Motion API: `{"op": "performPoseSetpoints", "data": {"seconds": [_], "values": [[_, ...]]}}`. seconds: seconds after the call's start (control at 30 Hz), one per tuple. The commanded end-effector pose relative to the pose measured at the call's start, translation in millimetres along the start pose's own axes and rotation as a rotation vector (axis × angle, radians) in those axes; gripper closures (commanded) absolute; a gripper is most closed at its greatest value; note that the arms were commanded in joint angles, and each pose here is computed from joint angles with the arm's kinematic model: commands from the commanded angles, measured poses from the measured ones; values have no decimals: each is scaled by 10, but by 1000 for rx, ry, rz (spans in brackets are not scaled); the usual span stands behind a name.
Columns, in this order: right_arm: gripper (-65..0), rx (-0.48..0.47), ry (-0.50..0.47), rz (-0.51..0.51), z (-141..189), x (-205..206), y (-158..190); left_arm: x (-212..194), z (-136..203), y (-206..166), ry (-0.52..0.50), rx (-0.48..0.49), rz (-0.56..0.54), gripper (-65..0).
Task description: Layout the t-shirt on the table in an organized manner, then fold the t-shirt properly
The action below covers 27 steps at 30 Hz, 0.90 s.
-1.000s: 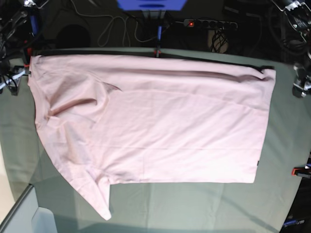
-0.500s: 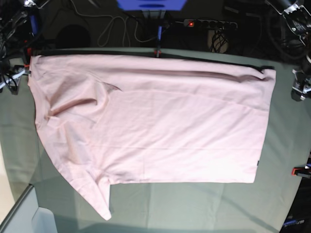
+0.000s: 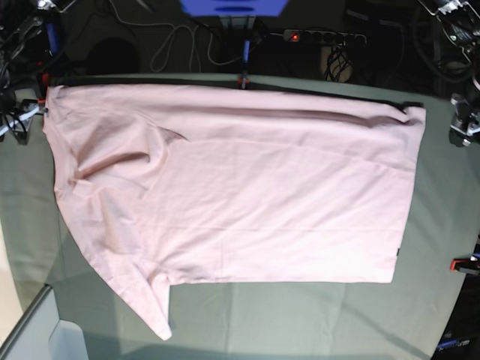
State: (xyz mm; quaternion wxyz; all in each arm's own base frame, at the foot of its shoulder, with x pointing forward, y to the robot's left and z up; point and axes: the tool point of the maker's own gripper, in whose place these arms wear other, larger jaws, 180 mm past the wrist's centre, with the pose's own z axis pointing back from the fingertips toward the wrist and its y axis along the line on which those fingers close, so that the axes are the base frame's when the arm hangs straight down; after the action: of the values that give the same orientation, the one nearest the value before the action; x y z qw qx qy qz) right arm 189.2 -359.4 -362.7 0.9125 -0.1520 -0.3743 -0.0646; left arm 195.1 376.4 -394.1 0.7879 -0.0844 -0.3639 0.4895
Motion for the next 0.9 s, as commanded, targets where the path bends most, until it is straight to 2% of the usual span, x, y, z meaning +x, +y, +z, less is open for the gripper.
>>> {"op": "performPoseSetpoints", "data": {"seconds": [0.0,0.87], "values": [[-336,-16,-47,3,30,129,-67,137,50,-30,-31,-11,-22,-412],[-335,-3,-27,2,36,42,-13,-72,-155,294,54,51,55,-412]]}}
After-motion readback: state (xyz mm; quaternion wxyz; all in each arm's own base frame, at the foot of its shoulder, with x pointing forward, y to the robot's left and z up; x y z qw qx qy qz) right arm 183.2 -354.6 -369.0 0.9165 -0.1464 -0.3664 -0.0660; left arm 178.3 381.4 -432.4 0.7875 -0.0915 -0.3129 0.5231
